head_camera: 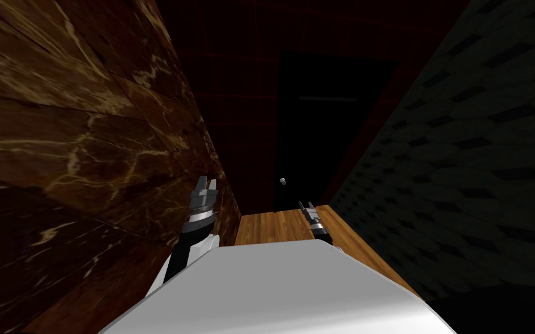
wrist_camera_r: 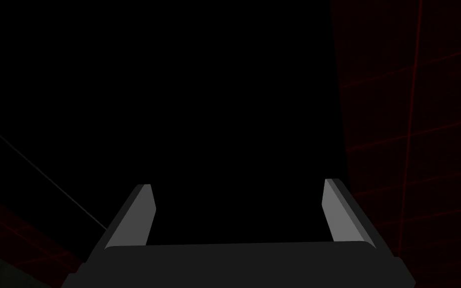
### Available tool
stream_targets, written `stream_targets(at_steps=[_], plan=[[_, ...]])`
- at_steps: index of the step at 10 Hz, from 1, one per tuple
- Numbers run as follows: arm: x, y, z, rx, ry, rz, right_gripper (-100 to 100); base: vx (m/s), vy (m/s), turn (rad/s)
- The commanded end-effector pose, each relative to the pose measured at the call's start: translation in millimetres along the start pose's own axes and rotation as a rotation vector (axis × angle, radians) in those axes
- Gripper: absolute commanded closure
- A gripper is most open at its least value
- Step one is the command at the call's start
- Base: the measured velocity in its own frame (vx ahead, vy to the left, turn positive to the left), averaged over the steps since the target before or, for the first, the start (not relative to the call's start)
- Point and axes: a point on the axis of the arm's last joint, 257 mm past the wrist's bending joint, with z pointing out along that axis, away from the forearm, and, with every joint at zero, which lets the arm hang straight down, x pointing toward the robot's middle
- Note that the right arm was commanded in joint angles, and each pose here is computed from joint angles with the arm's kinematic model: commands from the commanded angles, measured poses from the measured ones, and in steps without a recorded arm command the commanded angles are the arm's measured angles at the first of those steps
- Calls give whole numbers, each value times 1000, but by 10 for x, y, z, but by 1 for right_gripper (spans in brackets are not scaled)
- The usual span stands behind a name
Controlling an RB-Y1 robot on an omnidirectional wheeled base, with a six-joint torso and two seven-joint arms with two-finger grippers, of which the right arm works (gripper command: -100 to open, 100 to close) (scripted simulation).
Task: Pull the door open
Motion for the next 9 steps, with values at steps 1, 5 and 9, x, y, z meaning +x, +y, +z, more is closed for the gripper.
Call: stream_targets(at_steps=[1,5,9], plan=[[120,-51,-82,5,27,-49,-100,154,60,32],[331,-141,-218,12,73,-123,-100,151,46,27],[511,-209,-347,15,115,-185,-100,126,23,22]])
